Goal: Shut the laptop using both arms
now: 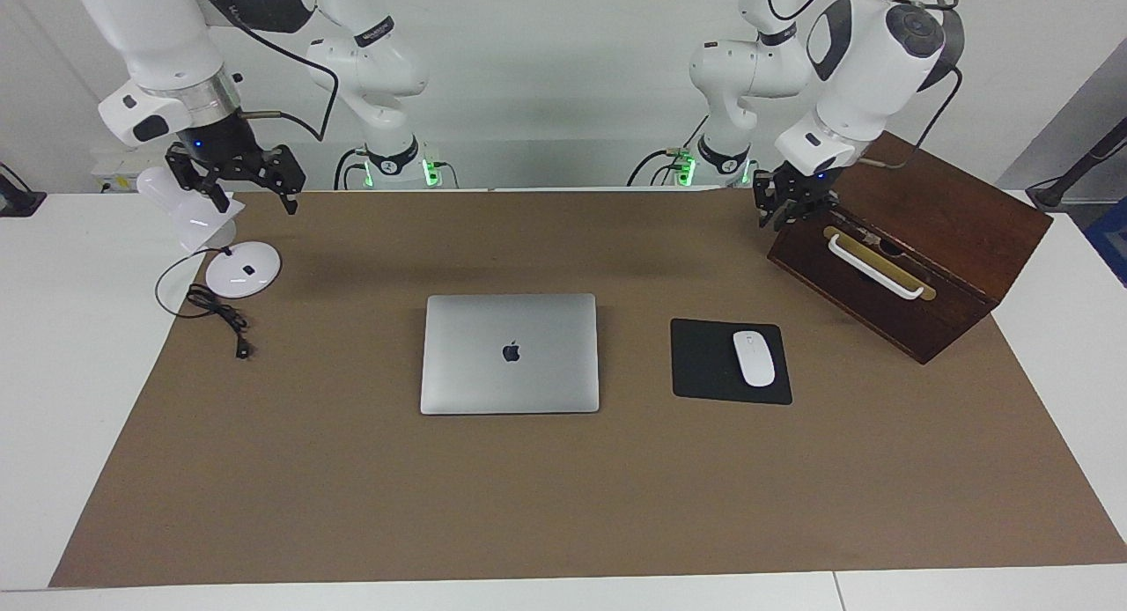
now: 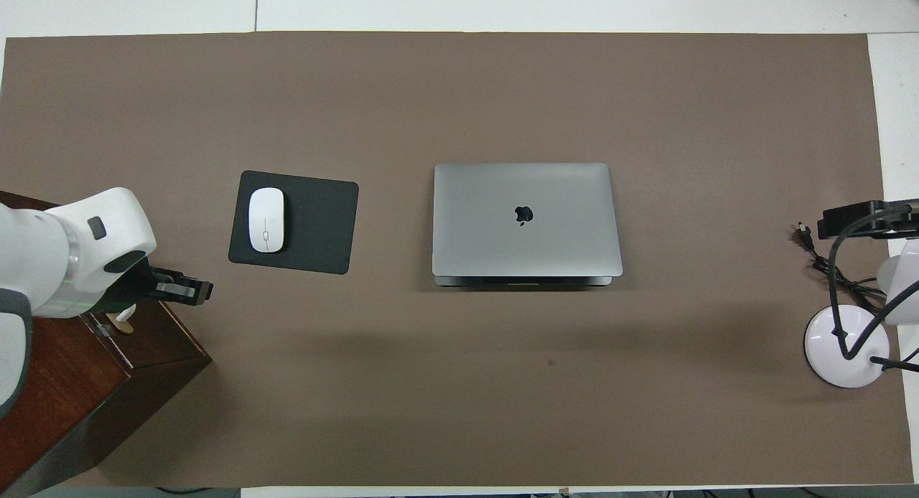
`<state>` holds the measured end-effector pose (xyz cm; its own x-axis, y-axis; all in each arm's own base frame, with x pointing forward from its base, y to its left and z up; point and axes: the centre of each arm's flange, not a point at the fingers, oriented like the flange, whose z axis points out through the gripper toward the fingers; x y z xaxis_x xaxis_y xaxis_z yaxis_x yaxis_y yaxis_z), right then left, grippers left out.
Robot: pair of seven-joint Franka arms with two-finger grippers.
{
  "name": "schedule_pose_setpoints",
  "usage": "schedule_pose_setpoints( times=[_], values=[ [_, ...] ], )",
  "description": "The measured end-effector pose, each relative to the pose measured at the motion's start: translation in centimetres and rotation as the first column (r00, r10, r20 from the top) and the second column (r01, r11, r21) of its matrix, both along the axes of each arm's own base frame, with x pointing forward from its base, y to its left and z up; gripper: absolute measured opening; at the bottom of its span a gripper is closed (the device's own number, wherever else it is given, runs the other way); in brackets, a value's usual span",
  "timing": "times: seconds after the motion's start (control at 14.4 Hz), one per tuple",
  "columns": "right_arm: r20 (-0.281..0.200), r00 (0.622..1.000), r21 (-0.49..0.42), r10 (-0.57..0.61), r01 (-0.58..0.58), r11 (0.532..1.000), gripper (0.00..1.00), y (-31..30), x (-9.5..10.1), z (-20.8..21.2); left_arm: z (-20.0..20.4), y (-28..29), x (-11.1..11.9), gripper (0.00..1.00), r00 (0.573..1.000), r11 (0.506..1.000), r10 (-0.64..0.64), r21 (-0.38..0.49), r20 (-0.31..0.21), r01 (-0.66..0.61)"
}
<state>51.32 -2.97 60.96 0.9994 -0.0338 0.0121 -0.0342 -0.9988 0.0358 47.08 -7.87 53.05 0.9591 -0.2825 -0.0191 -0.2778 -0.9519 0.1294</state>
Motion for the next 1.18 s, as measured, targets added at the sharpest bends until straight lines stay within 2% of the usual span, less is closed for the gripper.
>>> schedule_pose_setpoints(
  times=[0.35,0.42,0.83,1.04,1.18],
  values=[
    [0.000,1.000,0.000,0.001,-0.001,1.000,1.00,0.0,0.0,0.0,2.1,4.7,1.0,0.94,0.995,0.996,0.089,0.016,0.046,-0.090],
    [0.000,1.000,0.000,0.002,-0.002,1.000,1.00,0.1,0.0,0.0,2.4,5.9,1.2,1.00,0.992,0.993,0.113,0.016,0.053,-0.114],
    [0.000,1.000,0.023,0.015,-0.015,1.000,1.00,1.1,0.1,-0.1,4.4,9.3,1.9,1.00,0.974,0.979,0.200,0.008,0.104,-0.202],
    [0.005,0.999,0.073,0.045,-0.045,0.996,1.00,2.1,0.1,0.0,6.7,9.4,3.4,1.00,0.968,0.978,0.206,0.002,0.143,-0.208],
    [0.008,0.997,0.086,0.076,-0.076,0.993,1.00,3.6,0.0,0.1,8.1,9.4,4.6,1.00,0.967,0.978,0.206,0.001,0.148,-0.209]
  ],
)
